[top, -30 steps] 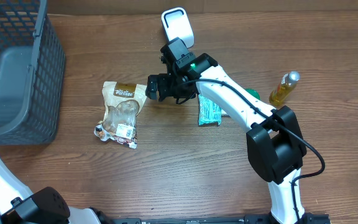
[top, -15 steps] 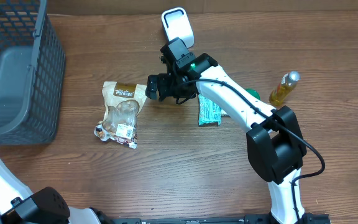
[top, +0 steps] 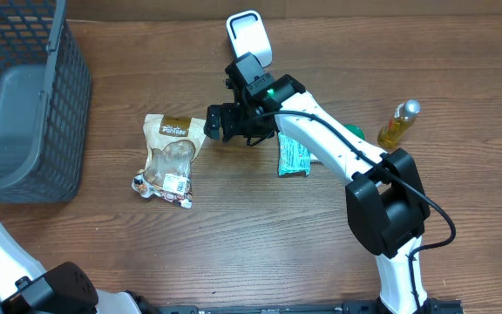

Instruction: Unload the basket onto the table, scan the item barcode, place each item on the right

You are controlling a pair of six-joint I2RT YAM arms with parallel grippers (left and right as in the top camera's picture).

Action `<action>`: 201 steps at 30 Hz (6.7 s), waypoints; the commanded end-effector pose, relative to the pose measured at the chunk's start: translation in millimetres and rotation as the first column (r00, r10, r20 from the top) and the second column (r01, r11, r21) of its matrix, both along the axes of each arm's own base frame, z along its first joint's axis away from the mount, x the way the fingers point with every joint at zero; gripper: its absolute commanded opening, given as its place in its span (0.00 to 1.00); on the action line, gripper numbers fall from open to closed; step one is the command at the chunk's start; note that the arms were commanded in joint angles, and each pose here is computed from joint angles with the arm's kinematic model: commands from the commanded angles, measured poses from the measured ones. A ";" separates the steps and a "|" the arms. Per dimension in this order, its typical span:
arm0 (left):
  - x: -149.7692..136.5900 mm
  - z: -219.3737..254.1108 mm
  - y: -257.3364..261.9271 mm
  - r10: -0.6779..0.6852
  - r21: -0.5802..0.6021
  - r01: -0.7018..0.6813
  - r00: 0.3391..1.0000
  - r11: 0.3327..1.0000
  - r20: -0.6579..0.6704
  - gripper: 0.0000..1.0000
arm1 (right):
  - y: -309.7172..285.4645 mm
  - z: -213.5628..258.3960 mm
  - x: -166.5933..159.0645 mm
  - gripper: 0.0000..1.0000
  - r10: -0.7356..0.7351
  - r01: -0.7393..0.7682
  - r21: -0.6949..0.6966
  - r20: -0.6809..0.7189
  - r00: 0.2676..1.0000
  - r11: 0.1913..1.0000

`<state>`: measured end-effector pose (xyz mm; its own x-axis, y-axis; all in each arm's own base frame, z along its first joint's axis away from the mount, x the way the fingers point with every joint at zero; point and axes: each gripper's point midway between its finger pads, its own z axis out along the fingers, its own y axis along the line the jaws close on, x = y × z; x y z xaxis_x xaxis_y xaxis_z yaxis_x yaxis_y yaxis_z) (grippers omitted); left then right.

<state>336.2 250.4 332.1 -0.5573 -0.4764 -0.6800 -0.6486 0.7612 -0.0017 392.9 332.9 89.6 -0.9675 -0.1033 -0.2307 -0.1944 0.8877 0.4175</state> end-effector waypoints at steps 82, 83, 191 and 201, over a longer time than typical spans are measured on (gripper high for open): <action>8.4 -203.7 -242.2 -0.532 -0.446 0.370 0.783 0.815 -0.323 0.07 | -10.7 -1.4 -0.2 1.00 -0.020 0.020 -0.056 0.000 1.000 0.998; 8.3 -211.6 -244.1 -0.535 -0.443 0.375 0.780 0.814 -0.324 0.08 | -12.3 -1.9 1.1 1.00 -0.024 0.025 -0.065 0.007 1.000 0.998; -80.2 -288.3 -329.7 -0.581 -0.654 0.187 0.673 0.733 -0.459 0.44 | -15.3 -2.6 3.7 1.00 -0.033 0.035 -0.082 0.020 0.999 0.996; -91.6 -311.6 -325.0 -0.559 -0.637 0.172 0.677 0.752 -0.478 0.22 | -15.4 -2.6 3.7 1.00 -0.033 0.035 -0.083 0.020 0.999 0.996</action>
